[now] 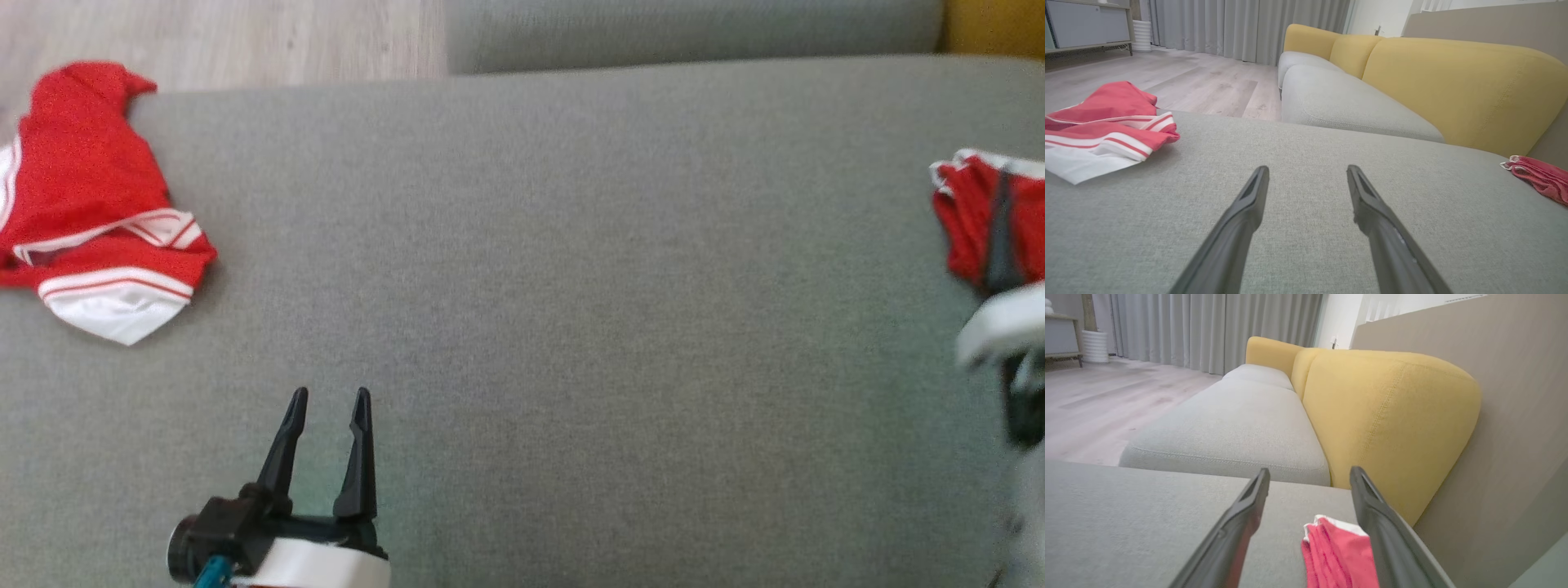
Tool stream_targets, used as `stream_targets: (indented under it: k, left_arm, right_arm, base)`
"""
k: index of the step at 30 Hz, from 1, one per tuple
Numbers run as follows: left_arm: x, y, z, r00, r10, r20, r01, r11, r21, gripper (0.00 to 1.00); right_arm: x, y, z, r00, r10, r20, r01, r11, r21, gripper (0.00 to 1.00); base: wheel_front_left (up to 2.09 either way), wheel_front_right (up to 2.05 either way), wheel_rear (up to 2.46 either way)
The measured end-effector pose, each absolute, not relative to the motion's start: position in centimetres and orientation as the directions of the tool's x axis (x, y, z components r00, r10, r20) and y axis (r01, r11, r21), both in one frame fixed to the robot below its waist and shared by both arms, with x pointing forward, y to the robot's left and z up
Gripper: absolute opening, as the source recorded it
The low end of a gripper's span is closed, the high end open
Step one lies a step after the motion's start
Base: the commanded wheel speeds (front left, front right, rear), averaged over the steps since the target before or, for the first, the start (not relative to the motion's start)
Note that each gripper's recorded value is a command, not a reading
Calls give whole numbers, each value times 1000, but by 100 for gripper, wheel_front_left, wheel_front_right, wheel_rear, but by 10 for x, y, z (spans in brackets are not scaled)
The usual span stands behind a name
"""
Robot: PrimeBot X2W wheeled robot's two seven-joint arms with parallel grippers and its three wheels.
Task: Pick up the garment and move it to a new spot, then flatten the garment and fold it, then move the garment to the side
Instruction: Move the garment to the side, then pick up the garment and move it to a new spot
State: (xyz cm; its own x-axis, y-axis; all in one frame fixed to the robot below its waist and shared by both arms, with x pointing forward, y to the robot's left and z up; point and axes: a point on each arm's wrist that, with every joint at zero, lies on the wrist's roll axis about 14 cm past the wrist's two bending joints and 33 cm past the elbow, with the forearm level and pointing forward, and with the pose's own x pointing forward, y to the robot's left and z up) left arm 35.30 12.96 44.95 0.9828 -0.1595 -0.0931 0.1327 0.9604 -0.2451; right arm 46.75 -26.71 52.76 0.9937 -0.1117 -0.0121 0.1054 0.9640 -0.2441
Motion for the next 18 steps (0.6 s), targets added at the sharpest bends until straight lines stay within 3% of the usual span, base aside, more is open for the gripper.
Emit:
stream_targets:
  k: [11,18]
  left_arm:
    - [343,141,462,988,-141,-55,130,977,-171,100]
    - [336,144,455,988,-135,-78,122,981,-153,100]
  right_arm:
    - [374,-201,469,998,14,-68,-16,999,-30,100]
    - [350,-186,443,990,51,-130,-50,999,14,100]
  base:
    - [0,0,0]
    - [0,0,0]
